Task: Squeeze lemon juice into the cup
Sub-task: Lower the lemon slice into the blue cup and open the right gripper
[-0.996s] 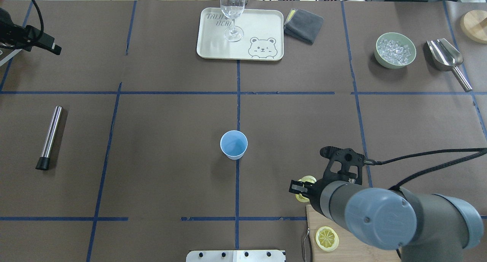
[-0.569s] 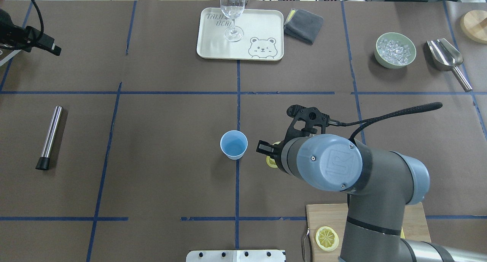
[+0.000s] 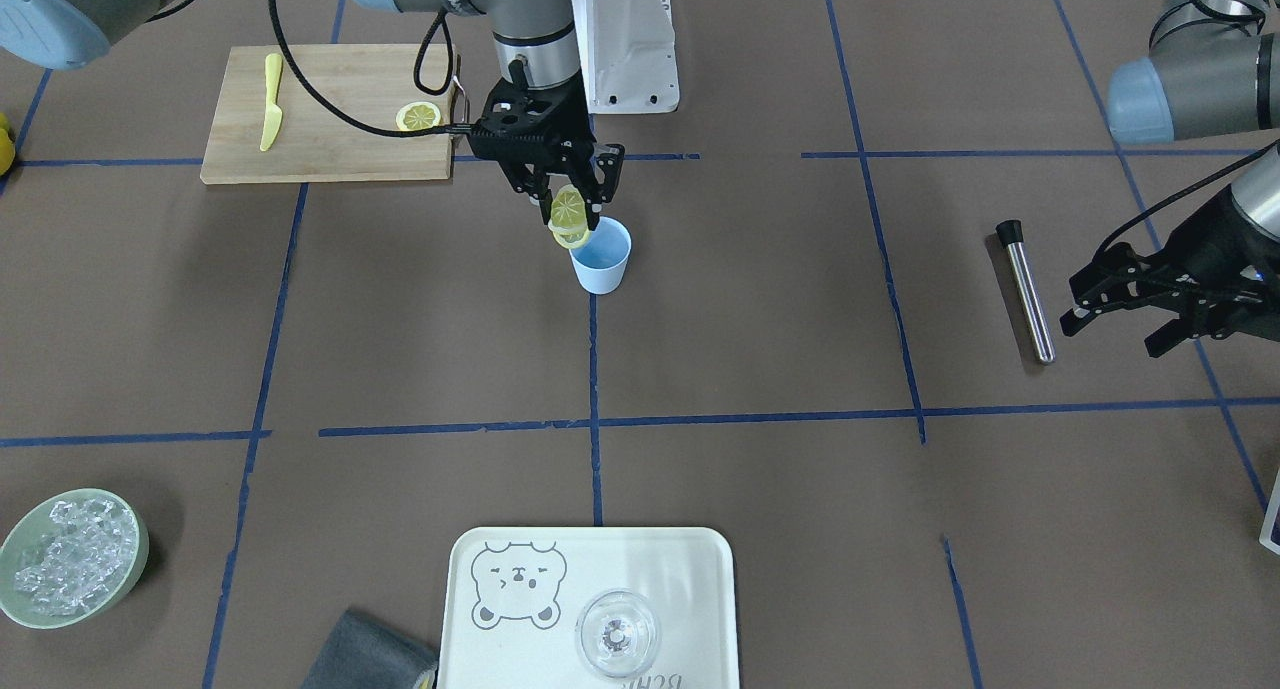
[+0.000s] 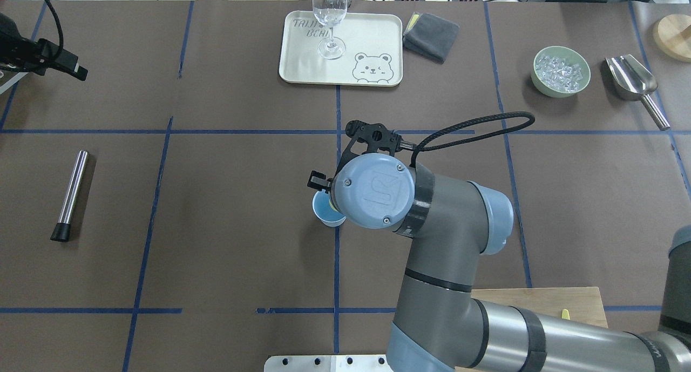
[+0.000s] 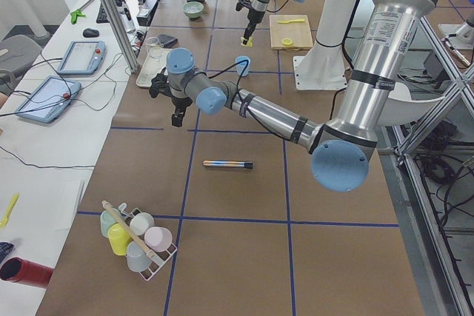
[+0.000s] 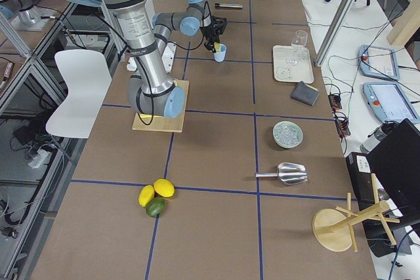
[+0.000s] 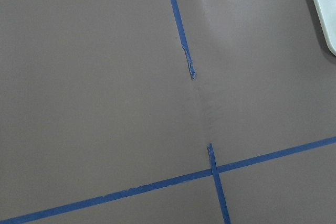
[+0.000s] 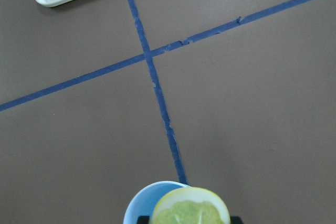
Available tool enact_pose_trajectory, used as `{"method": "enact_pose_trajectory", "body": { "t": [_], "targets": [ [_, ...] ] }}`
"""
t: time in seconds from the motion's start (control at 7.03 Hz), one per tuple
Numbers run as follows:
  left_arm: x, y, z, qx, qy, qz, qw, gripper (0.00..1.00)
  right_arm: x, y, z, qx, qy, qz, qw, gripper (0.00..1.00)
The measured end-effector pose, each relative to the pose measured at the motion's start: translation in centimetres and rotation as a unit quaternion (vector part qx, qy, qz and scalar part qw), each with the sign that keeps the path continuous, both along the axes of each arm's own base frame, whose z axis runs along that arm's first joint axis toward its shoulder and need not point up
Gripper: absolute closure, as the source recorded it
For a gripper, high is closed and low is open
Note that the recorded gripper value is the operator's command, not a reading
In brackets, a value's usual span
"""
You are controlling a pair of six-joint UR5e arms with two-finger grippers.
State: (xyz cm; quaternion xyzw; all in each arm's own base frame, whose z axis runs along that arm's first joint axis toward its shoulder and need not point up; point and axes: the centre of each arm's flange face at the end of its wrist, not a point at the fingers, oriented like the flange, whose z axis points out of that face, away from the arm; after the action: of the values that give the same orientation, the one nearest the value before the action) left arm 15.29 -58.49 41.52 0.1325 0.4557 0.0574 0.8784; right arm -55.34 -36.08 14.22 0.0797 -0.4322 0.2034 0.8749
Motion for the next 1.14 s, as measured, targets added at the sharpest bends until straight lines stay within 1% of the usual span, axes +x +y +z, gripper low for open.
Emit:
{"method": "enact_pose_trajectory", "body": {
  "t": [0.28,0.57,0.71,0.85,1.0,1.14],
  "targets": [
    [0.1,0.0,0.1,-0.001,0.0,0.001,1.0,0.0,-2.4,-0.2,0.3,-0.003,0.002,-0.004,1.0,0.42],
    [0.2,0.0,0.2,-0.001,-0.001,0.001,1.0,0.0,-3.0,-0.2,0.5,-0.003,0.002,-0.006,1.0,0.35],
    [0.2,-0.1,0.3,-0.001,-0.001,0.001,1.0,0.0,-3.1,-0.2,0.5,-0.003,0.002,-0.006,1.0,0.28],
    [0.2,-0.1,0.3,-0.002,-0.001,0.002,1.0,0.0,-3.0,-0.2,0.5,-0.003,0.002,-0.006,1.0,0.09],
    [0.3,-0.2,0.2,-0.001,-0.001,0.002,1.0,0.0,-3.0,-0.2,0.4,-0.002,0.002,-0.006,1.0,0.02],
    [0.3,-0.3,0.3,-0.002,-0.001,0.002,1.0,0.0,-3.0,-0.2,0.3,-0.002,0.001,-0.007,1.0,0.0]
  ]
}}
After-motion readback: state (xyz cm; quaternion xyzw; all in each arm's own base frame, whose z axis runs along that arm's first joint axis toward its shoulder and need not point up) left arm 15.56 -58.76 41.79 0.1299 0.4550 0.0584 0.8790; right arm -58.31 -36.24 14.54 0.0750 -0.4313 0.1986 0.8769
